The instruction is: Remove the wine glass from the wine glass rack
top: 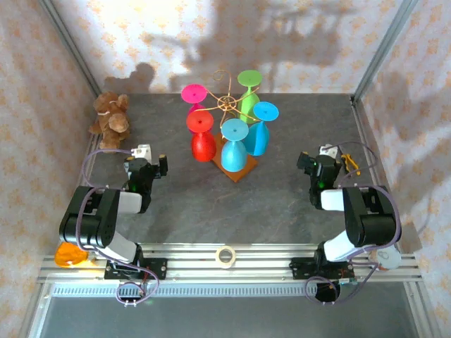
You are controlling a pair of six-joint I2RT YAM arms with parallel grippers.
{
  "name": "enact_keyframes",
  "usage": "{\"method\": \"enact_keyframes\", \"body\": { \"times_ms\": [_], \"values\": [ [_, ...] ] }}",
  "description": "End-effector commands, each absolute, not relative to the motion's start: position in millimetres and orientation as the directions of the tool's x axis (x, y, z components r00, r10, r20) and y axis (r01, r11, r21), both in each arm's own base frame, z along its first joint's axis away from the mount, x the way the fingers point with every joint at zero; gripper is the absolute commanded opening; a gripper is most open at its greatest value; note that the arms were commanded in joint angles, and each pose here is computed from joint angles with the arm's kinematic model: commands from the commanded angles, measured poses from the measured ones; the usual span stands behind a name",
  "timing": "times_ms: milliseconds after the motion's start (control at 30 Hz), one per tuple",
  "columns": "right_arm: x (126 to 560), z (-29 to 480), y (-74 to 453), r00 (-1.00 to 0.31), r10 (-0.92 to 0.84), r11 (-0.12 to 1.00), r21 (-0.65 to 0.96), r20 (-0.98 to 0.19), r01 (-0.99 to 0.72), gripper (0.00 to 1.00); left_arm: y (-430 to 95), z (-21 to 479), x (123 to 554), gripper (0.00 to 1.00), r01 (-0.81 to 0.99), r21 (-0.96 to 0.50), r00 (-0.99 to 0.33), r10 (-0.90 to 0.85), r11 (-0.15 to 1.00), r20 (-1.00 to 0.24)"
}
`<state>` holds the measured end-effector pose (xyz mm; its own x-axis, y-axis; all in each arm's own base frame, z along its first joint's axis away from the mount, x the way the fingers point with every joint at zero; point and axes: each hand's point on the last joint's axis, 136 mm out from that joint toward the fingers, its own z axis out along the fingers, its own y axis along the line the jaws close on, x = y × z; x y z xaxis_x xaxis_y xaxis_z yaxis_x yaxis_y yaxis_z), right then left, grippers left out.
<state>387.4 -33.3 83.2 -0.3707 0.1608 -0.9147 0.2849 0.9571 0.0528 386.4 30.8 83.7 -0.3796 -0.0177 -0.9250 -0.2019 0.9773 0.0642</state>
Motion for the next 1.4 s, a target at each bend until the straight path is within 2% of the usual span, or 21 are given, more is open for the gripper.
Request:
{"method": "enact_keyframes", "body": {
  "times_ms": [0, 767, 933, 1000, 1067, 1233, 1367],
  "values": [
    [392.0, 90.2, -33.6, -0.352, 0.165, 0.956, 0.061, -0.921, 0.287, 0.99, 33.6, 97.9, 392.7, 1.0, -0.217, 0.043, -0.327, -0.031, 0.975, -0.945],
    [392.2, 89.5, -33.4, -0.354, 0.165, 0.956, 0.061, -0.92, 0.286, 1.0, 33.7, 98.3, 393.2, 0.98, -0.217, 0.043, -0.326, -0.031, 0.975, -0.945],
    [394.6, 101.3, -33.8, -0.38, 0.164, 0.956, 0.052, -0.91, 0.29, 1.0, 36.3, 108.7, 391.9, 0.68, -0.232, 0.046, -0.324, -0.033, 0.972, -0.945],
    [395.0, 113.3, -43.2, -0.421, 0.196, 0.933, 0.037, -0.885, 0.357, 0.9, 40.2, 126.2, 389.4, 0.6, -0.258, 0.049, -0.333, -0.041, 0.965, -0.942],
    [394.5, 120.6, -40.2, -0.443, 0.212, 0.935, 0.05, -0.871, 0.35, 0.8, 45.7, 144.6, 385.1, 0.49, -0.297, 0.037, -0.338, -0.069, 0.954, -0.939],
    [386.2, 154.6, -33.7, -0.409, 0.326, 0.913, 0.173, -0.853, 0.368, 0.78, 33.3, 186.0, 379.7, 0.38, -0.274, -0.118, -0.259, -0.191, 0.955, -0.947],
    [383.4, 201.9, -10.9, -0.44, 0.401, 0.909, 0.292, -0.803, 0.297, 0.79, 26.3, 218.2, 371.2, 0.41, -0.284, -0.247, -0.26, -0.322, 0.926, -0.91]
  ]
}}
